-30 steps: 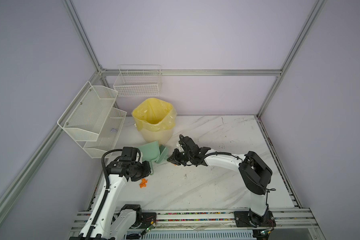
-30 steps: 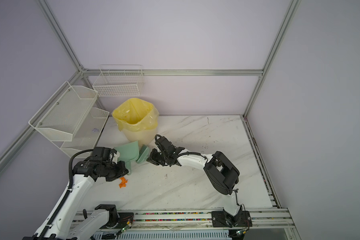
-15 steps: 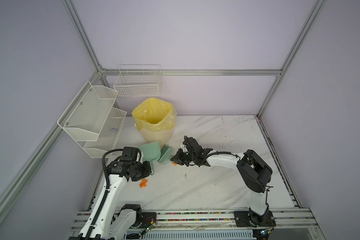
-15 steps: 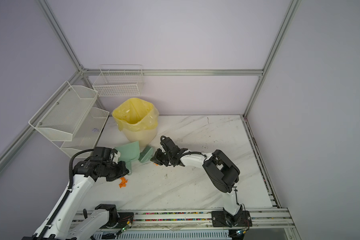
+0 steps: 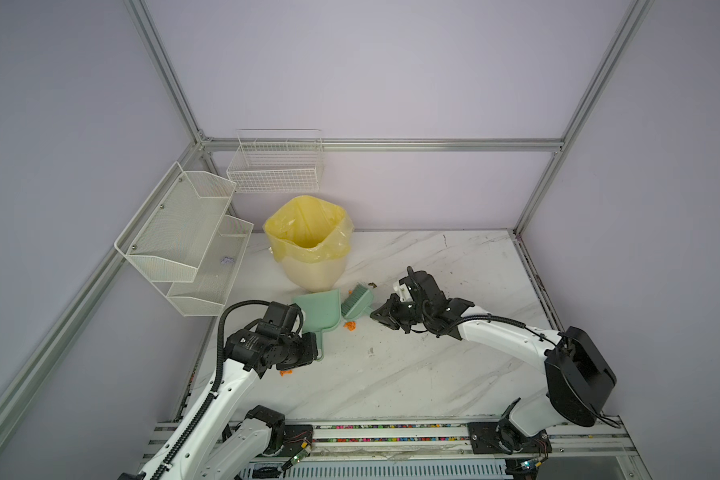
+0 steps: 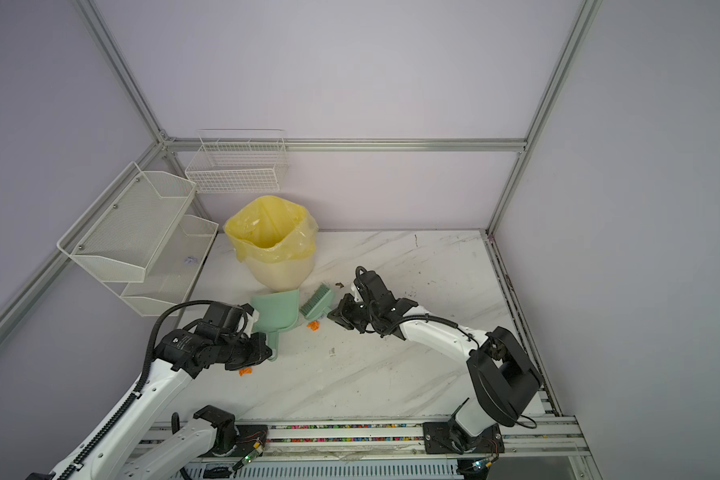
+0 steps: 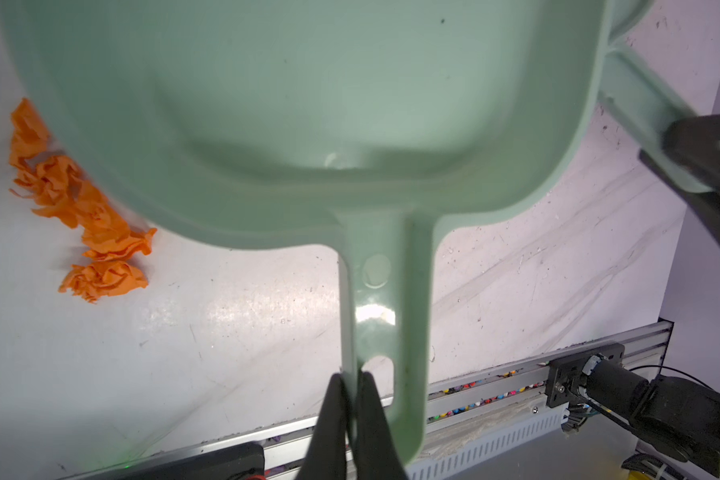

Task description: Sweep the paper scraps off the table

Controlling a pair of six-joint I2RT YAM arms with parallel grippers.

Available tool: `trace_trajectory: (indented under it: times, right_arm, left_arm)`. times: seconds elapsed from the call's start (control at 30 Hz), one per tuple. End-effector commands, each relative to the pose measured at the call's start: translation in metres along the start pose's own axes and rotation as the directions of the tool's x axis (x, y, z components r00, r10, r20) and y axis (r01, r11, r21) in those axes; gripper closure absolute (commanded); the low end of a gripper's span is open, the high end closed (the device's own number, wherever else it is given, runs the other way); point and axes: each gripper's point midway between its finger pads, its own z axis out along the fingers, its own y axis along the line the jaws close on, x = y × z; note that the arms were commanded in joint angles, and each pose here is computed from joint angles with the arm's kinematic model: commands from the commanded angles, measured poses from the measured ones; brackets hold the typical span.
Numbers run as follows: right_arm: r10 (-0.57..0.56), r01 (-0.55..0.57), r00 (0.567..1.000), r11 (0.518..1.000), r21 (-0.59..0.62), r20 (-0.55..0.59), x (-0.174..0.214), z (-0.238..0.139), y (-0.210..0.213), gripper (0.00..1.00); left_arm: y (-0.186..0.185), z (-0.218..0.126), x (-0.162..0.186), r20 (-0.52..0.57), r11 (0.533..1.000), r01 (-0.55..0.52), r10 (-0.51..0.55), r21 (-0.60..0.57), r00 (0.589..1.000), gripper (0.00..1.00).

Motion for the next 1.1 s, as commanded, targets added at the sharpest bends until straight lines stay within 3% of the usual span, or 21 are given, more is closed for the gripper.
trace_trajectory:
  times: [0.0,0.17,0.37,0.47,0.67,0.87,1.07]
  right_arm:
    - [-0.034,0.032,0.998,0.999,0.042,0.058,-0.012,-0.029,0.005,1.00]
    - [-0.159,0.143,0.979,0.982,0.121,0.128,-0.044,-0.059,0.018,1.00]
    - [-0.359,0.311,0.926,0.902,0.300,0.121,-0.079,-0.067,0.024,1.00]
    - [-0.452,0.383,0.888,0.828,0.409,0.083,-0.097,-0.066,0.020,1.00]
    - [-0.595,0.478,0.803,0.638,0.604,-0.007,-0.137,-0.064,0.014,1.00]
    - [-0.699,0.565,0.712,0.512,0.647,-0.069,-0.161,-0.048,0.024,1.00]
    - [-0.735,0.658,0.648,0.410,0.632,-0.199,-0.153,-0.011,0.016,1.00]
  left_arm:
    - [0.002,0.010,0.008,0.006,1.000,0.017,-0.017,-0.026,1.000,1.00]
    - [-0.010,0.021,0.022,-0.016,0.998,-0.034,0.033,-0.048,0.999,1.00]
    - [-0.027,0.036,0.039,-0.044,0.994,-0.093,0.090,-0.053,0.995,1.00]
    - [-0.033,0.041,0.046,-0.048,0.993,-0.106,0.103,-0.049,0.993,1.00]
    - [-0.036,0.056,0.062,-0.096,0.991,-0.125,0.119,-0.053,0.988,1.00]
    - [-0.035,0.058,0.070,-0.118,0.992,-0.120,0.114,-0.044,0.986,1.00]
    - [-0.026,0.066,0.084,-0.162,0.995,-0.090,0.083,-0.040,0.983,1.00]
